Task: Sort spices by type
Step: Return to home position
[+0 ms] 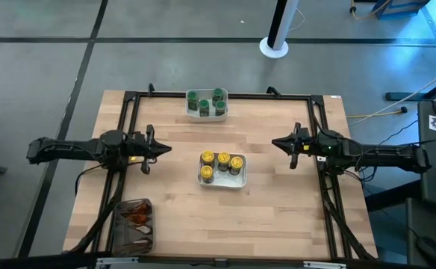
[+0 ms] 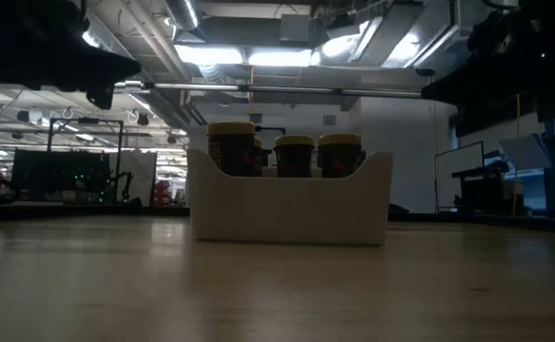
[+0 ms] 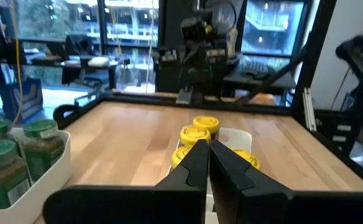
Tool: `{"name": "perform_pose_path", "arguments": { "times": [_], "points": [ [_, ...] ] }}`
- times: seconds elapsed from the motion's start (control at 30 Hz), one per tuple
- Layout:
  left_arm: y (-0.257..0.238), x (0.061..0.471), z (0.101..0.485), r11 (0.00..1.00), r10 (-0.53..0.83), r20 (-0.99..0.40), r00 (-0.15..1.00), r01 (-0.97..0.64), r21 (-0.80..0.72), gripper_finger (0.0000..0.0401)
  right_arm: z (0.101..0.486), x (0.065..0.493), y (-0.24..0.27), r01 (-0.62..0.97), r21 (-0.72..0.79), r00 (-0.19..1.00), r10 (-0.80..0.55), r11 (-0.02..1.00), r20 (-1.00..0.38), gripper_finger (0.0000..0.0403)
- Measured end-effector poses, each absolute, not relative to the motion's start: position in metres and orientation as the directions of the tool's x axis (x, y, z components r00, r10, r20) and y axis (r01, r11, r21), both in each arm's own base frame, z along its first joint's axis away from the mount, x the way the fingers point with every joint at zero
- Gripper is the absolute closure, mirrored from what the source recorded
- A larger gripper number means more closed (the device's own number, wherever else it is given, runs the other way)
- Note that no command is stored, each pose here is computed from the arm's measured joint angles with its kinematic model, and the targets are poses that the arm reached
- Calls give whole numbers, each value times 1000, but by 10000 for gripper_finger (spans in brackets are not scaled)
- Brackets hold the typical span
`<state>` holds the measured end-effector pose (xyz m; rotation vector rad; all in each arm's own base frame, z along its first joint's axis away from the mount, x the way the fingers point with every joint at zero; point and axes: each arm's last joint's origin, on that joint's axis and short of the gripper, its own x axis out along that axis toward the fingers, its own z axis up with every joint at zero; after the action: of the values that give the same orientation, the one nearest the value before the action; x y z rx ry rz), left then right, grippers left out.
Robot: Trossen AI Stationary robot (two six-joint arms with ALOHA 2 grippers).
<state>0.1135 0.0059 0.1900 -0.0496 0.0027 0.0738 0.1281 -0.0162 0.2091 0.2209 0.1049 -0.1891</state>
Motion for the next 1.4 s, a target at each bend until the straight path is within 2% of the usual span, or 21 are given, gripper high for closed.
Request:
{"name": "perform_pose_path", "arguments": {
  "times": [0.23,0.47,0.63,0.9,1.1,1.4],
  "points": [
    [6,101,190,995,83,77,994,-79,-52,397,205,127,-18,278,204,955,-247,939,-164,380],
    [7,94,181,989,127,3,992,-126,-71,397,204,127,-18,277,204,955,-247,939,-162,380],
    [7,93,180,989,128,-5,992,-128,-75,397,179,122,-17,250,209,963,-219,945,-160,380],
    [7,93,177,989,127,-31,991,-129,-70,397,168,107,-13,151,251,988,-143,956,-51,380],
    [7,97,169,991,122,25,992,-121,-56,397,174,95,-12,160,233,985,-170,959,23,380],
    [7,97,168,990,130,25,991,-129,-52,397,170,96,-13,171,230,984,-178,958,7,380]
  ]
}}
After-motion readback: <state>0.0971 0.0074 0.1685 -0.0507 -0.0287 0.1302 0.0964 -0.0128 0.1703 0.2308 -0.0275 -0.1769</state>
